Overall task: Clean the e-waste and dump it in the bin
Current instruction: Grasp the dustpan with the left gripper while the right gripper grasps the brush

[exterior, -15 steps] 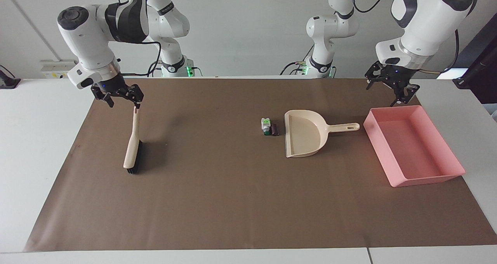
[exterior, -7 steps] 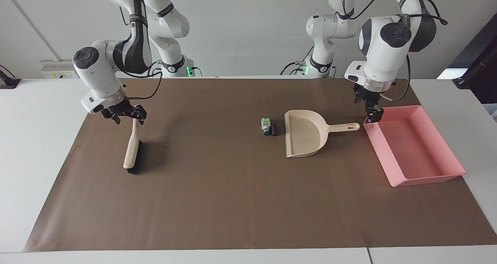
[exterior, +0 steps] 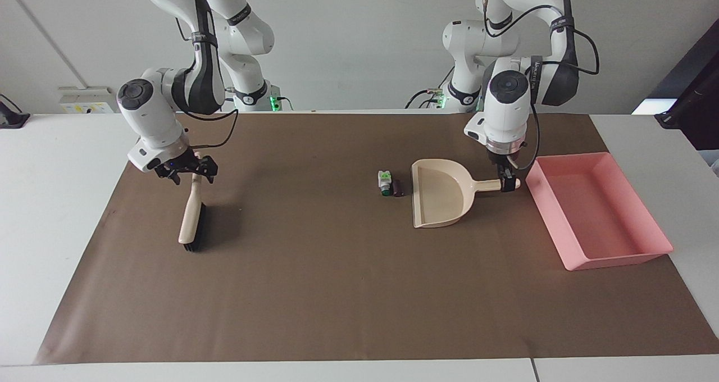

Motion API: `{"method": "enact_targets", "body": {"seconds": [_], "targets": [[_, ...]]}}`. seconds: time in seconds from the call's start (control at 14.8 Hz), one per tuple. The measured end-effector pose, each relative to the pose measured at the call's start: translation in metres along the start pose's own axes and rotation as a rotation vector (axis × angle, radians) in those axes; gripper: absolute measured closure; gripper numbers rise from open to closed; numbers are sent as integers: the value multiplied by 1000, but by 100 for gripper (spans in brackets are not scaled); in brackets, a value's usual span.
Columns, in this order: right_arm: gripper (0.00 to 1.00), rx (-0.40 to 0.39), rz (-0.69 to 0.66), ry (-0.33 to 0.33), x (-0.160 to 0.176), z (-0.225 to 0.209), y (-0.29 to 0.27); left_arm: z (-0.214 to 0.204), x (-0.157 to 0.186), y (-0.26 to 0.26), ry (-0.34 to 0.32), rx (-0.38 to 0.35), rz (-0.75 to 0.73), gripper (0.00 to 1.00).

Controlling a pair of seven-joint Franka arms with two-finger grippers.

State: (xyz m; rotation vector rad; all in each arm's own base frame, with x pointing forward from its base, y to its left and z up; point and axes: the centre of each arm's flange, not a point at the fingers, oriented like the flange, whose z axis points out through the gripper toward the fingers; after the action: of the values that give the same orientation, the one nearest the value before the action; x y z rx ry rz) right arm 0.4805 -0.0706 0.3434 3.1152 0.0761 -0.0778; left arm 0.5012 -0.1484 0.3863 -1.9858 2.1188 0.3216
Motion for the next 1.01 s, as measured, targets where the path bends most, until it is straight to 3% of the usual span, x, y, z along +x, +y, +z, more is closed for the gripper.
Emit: {"method": "enact_targets", "body": {"seconds": [0.47, 0.67, 0.81, 1.01], "targets": [[8, 4, 13, -4, -5, 7, 6, 36, 16, 11, -27, -7, -11, 7], [29, 19, 26, -1, -5, 7, 5, 40, 17, 13, -30, -13, -10, 9], [32, 28, 34, 2, -5, 7, 5, 41, 17, 14, -30, -15, -14, 11], [33, 31, 36, 3, -5, 7, 4, 41, 18, 14, -29, -11, -20, 23]]}}
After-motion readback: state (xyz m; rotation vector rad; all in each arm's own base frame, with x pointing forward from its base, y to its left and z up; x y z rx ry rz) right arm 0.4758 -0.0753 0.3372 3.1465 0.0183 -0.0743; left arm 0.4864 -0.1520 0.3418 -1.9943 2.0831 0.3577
